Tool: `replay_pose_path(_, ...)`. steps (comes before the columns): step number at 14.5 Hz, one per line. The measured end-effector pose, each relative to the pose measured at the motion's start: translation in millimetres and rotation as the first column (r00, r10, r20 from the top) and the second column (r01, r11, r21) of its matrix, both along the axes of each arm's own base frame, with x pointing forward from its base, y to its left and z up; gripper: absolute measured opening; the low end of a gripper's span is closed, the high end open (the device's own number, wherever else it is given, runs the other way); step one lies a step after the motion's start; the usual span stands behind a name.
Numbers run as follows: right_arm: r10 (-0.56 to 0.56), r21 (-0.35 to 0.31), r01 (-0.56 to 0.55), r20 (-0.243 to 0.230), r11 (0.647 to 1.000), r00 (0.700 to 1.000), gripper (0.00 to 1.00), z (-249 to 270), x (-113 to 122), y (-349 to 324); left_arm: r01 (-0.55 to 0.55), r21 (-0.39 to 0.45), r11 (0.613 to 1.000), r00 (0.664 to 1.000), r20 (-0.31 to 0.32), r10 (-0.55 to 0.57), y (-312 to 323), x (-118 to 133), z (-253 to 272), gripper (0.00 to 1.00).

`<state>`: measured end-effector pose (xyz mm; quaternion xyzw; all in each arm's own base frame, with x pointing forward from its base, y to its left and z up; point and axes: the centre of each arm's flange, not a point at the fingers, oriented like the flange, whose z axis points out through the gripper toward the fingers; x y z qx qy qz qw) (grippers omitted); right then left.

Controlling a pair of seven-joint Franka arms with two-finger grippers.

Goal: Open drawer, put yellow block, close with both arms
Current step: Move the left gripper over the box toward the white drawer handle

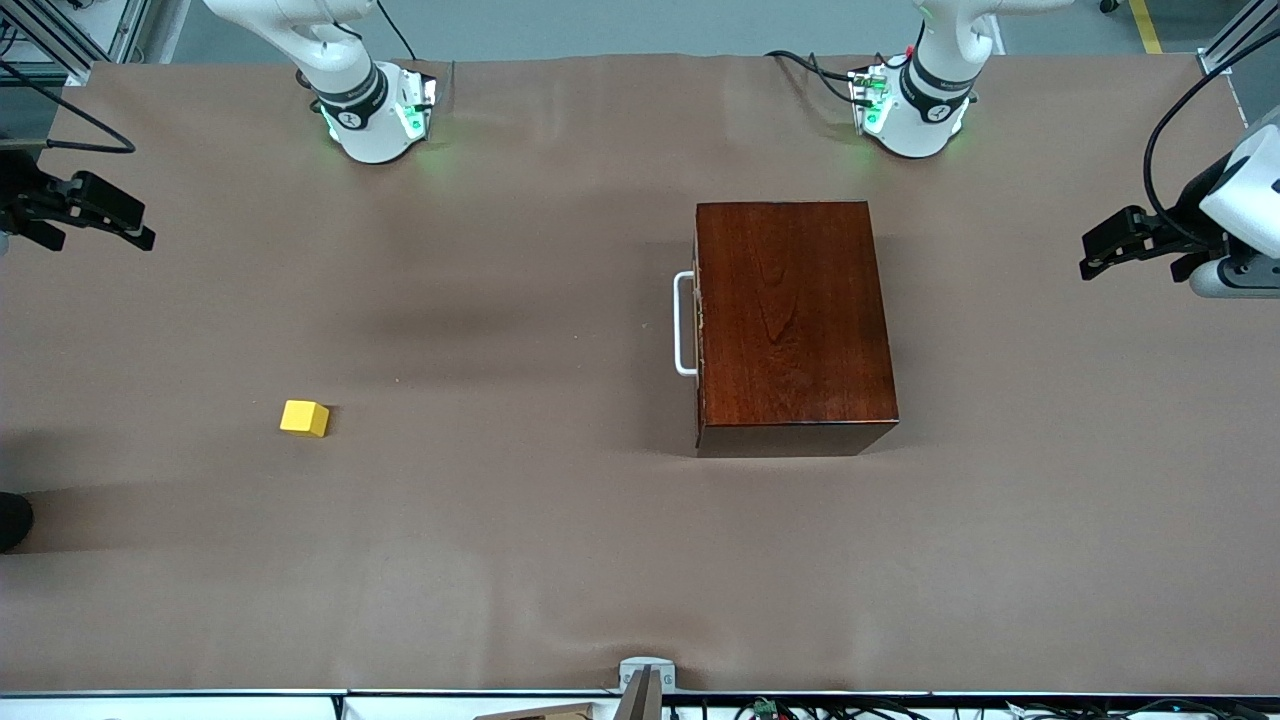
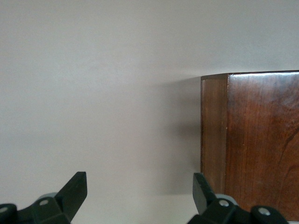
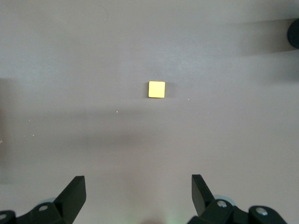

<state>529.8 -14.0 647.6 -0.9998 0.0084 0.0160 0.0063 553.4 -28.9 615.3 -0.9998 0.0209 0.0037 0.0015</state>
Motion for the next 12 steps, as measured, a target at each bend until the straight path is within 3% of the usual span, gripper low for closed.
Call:
replay_pose_path(3,0.000,0.000,0.000,0.000,1.000,1.000,1.00,0,0,0,0.030,0.000,1.000,1.000,0.006,-0.030,-17,-1,2,1.00)
replay_pose_path(8,-0.001,0.000,0.001,0.001,1.000,1.000,1.00,0,0,-1,0.021,-0.020,1.000,0.999,0.038,-0.020,-139,-6,13,1.00)
replay_pose_path(12,-0.002,-0.001,0.002,0.001,1.000,1.000,1.00,0,0,-1,-0.020,-0.035,0.999,1.000,0.009,0.020,-259,-44,1,1.00)
